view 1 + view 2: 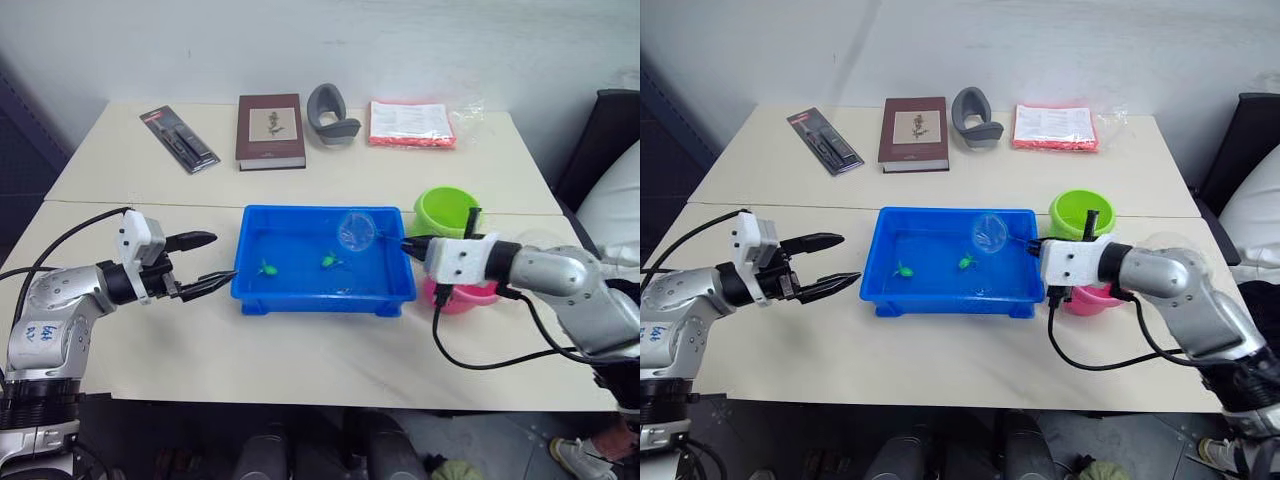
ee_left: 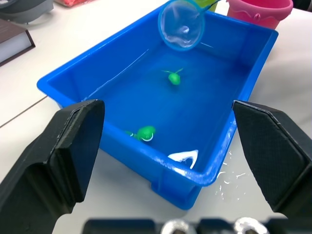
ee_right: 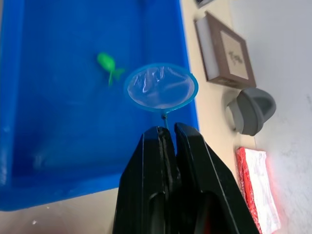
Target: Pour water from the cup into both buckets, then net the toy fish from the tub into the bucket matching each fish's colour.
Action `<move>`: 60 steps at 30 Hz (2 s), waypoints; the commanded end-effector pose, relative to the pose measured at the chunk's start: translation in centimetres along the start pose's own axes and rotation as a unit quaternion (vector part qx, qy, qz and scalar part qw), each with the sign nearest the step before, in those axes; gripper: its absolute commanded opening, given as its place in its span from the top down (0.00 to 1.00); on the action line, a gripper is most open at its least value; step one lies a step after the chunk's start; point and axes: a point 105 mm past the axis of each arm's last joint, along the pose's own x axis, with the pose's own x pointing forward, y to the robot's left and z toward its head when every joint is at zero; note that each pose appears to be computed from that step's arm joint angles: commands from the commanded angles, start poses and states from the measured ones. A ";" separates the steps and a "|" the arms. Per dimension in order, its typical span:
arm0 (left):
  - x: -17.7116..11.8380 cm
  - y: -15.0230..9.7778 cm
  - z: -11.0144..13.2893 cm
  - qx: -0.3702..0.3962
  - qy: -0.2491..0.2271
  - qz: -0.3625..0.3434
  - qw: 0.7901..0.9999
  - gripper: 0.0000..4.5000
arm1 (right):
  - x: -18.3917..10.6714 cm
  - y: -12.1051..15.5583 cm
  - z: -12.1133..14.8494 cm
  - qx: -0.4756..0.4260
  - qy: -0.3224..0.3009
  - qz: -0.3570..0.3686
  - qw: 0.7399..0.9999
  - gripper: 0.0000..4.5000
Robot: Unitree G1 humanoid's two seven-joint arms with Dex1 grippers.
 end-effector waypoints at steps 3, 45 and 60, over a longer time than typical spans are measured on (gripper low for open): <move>-0.8 0.1 1.9 0.036 -0.017 0.013 0.999 0.00 | 1.4 0.0 0.4 -0.038 0.000 0.023 0.999 1.00; 4.5 -2.0 7.3 0.049 -0.083 -0.077 0.992 0.00 | -7.9 -4.2 -1.6 0.416 -0.119 -0.135 0.891 1.00; 6.5 -2.8 6.9 0.036 -0.115 -0.088 0.989 0.00 | -10.7 -5.3 -8.0 0.255 0.023 -0.278 0.926 1.00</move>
